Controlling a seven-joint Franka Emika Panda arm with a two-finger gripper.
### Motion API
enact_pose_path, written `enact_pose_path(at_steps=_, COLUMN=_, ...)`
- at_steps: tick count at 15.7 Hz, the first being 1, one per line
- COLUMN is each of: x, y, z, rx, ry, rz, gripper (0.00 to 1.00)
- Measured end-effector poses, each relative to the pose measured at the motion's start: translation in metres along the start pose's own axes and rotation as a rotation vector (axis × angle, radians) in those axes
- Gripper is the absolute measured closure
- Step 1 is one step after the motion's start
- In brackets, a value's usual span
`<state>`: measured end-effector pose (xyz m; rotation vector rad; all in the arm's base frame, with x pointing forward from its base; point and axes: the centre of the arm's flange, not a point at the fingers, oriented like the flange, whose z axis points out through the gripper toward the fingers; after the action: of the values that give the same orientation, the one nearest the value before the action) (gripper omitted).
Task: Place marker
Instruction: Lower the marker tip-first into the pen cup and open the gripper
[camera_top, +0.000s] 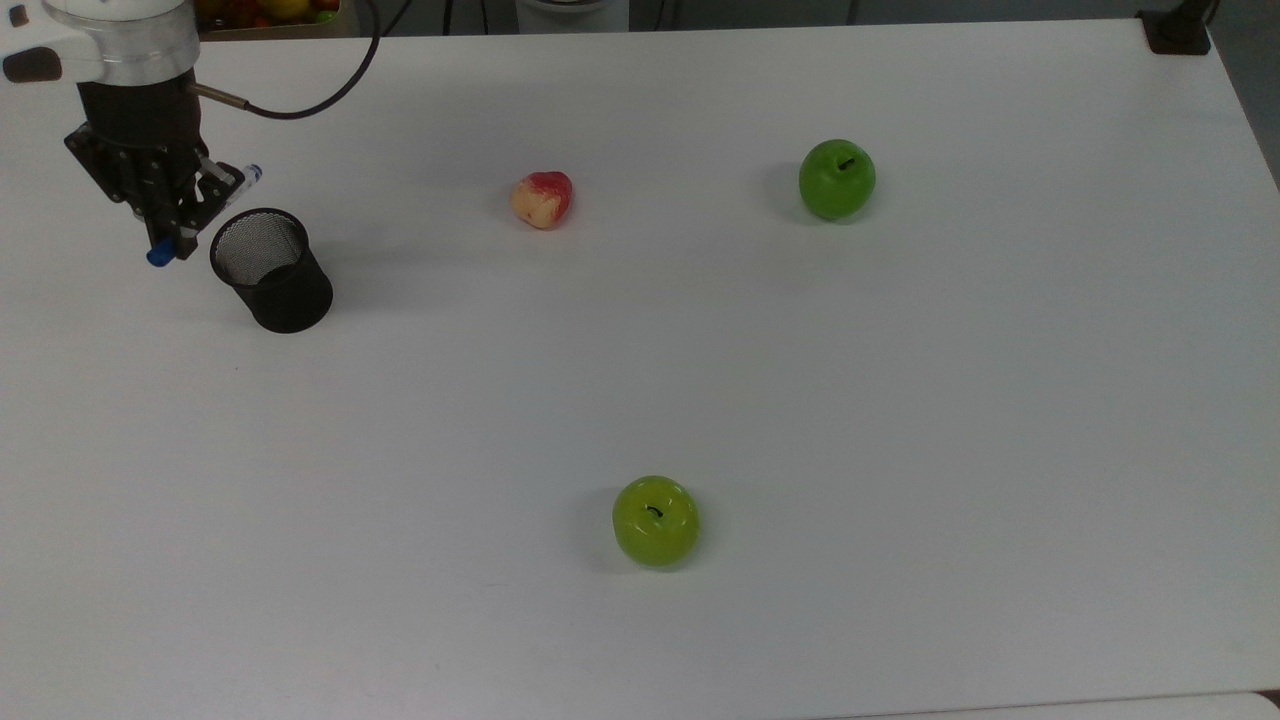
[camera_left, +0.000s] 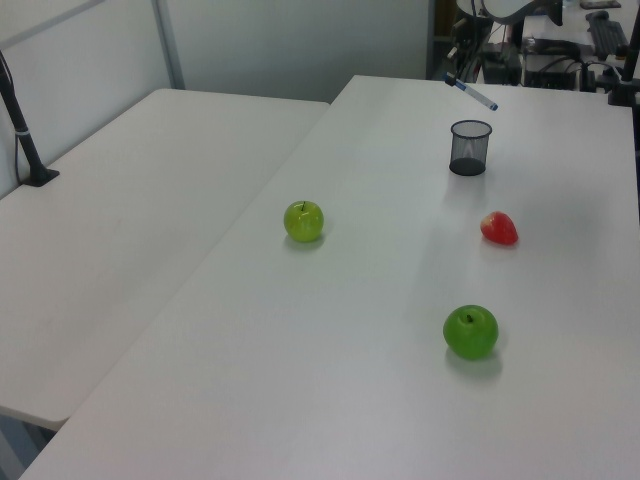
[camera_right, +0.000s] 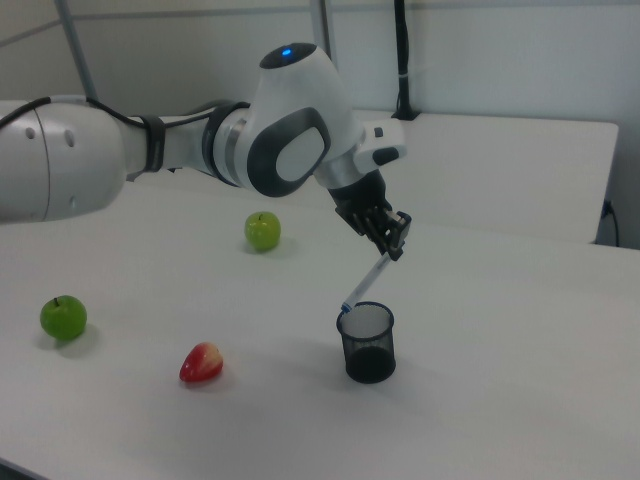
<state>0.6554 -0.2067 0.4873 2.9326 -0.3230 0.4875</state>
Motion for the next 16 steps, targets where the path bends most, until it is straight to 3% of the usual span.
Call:
enact_pose_path(at_steps=7, x=-0.002, y=-0.006, z=0.034, rx=0.001, ry=0.127, rz=-0.007, gripper=0.82)
enact_pose_path(at_steps=16, x=-0.019, y=-0.019, z=0.060, rx=0.012, ry=0.098, rz=-0.025, gripper=0.82)
